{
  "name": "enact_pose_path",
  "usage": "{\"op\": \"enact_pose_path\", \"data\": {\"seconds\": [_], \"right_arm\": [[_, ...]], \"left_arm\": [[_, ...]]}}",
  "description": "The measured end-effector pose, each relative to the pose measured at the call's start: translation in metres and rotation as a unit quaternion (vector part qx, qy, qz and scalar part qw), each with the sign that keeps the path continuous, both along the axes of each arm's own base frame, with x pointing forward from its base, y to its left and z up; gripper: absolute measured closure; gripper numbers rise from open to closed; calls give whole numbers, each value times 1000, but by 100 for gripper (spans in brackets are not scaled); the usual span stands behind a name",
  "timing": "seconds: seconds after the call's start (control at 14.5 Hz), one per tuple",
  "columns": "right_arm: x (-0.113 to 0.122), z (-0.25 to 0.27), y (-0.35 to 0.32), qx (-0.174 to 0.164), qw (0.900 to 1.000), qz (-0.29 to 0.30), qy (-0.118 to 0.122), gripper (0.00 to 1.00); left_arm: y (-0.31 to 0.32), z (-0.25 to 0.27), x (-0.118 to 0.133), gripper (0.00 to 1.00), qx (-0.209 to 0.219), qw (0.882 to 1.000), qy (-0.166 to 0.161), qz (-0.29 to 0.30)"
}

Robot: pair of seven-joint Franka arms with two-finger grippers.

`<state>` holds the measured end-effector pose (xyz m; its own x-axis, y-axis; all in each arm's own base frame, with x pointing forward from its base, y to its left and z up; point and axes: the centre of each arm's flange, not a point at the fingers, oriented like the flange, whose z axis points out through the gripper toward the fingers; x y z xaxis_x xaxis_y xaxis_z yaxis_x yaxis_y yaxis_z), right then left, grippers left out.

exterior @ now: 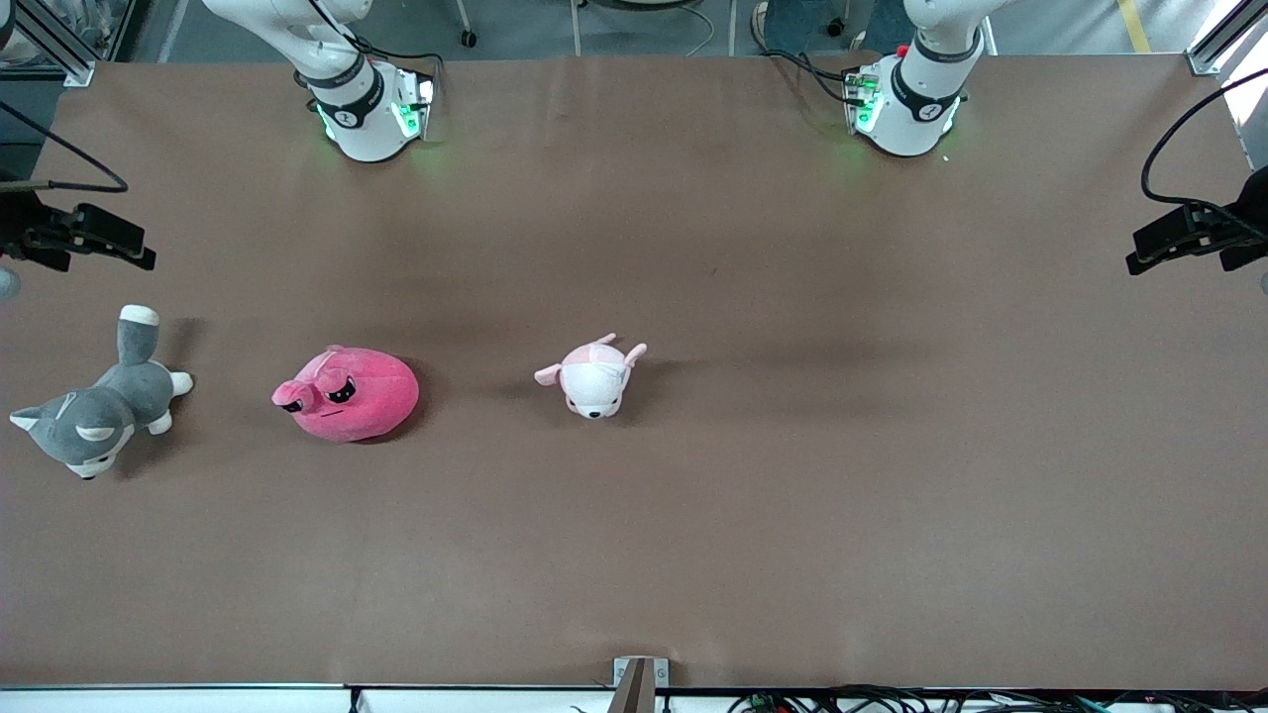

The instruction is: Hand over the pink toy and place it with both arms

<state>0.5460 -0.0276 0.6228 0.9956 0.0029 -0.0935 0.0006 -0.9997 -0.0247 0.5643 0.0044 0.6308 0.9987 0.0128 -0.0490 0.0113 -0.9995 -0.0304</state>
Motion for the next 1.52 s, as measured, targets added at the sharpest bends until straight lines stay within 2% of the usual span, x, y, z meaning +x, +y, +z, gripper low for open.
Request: {"op": "enact_pose_path", "data": {"seconds": [1.03,1.24,1.52], "right_arm": [[-23,29,4,4,1000,2,-30,0],[-23,28,5,9,1000,2,-30,0],[-23,29,4,10,999,20,-34,0]], "left_arm": [[6,5,-3,0,12,1000,-4,9],[9,15,-11,0,12,1000,-12,10],[7,36,-22,0,4,999,-39,9]]}}
